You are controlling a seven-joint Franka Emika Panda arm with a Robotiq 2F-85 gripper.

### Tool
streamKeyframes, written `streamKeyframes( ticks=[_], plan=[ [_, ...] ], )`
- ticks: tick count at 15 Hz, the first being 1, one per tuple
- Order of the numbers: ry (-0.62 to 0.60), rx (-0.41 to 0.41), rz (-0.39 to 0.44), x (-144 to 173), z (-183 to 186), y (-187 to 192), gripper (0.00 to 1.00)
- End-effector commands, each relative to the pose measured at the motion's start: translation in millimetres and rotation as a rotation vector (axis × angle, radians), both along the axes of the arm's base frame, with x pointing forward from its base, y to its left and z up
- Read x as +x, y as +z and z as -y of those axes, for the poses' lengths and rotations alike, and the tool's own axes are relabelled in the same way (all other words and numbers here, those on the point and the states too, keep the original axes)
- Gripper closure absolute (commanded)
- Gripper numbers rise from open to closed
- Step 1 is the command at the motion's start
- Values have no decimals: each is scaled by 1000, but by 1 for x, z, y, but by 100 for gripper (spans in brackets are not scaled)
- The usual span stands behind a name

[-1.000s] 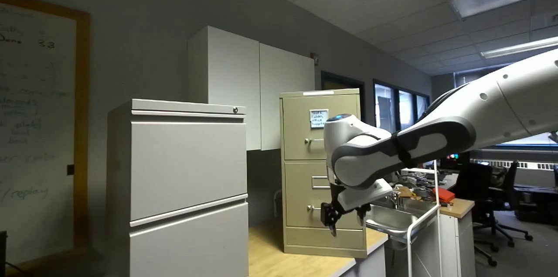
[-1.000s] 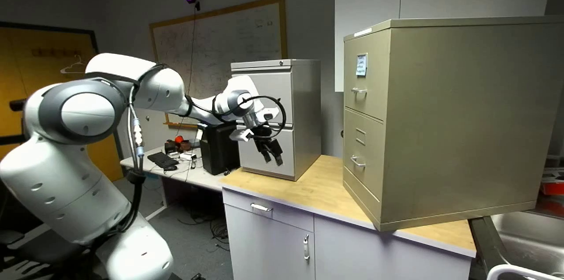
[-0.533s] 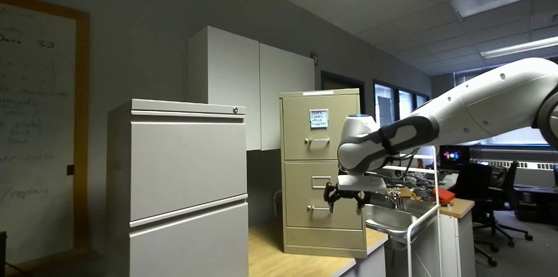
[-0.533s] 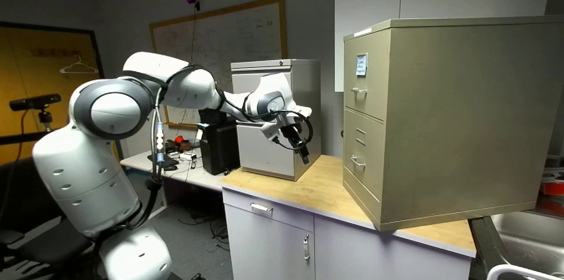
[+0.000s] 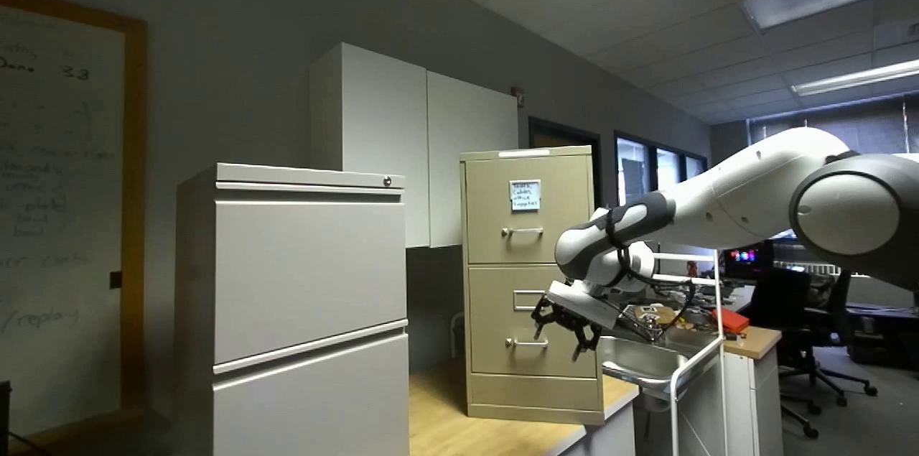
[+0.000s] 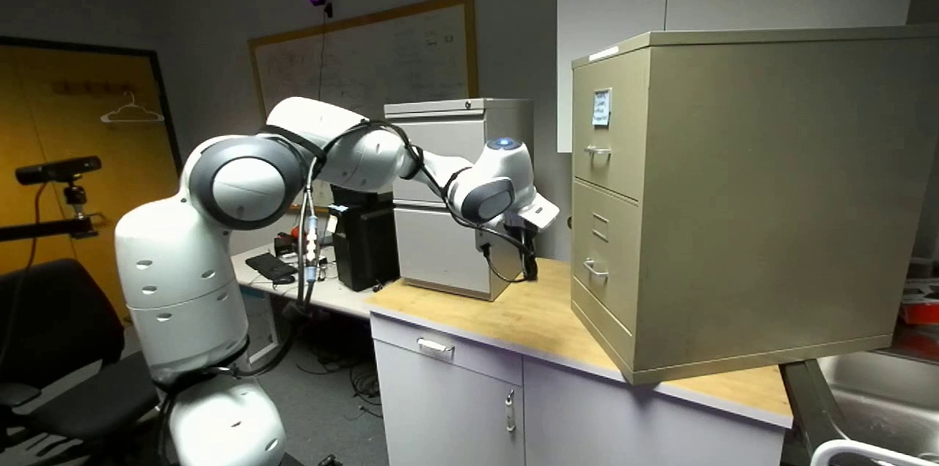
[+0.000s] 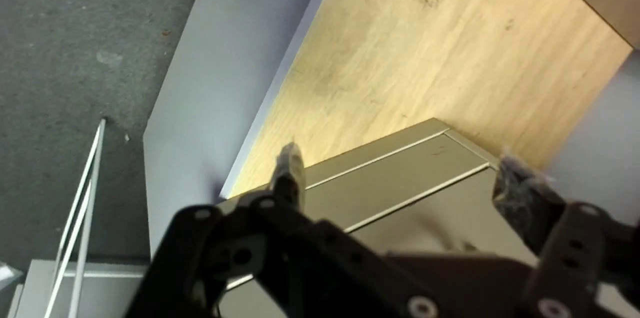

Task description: Open the bottom drawer of the cabinet to the right.

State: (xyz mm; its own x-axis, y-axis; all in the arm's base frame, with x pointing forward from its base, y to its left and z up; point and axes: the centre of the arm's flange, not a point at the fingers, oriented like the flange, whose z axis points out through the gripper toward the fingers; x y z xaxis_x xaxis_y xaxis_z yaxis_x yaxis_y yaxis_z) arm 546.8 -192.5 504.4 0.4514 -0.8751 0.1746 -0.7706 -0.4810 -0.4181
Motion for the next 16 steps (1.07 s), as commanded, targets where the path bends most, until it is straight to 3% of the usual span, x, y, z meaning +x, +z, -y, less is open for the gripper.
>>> streamKeyframes(
  ticks=[1,7,16],
  plan=[
    [-121,141,84,30,28,2,0],
    [-306,345,226,55,61,-9,0],
    [-412,415,220,79,111,-48,0]
  ],
)
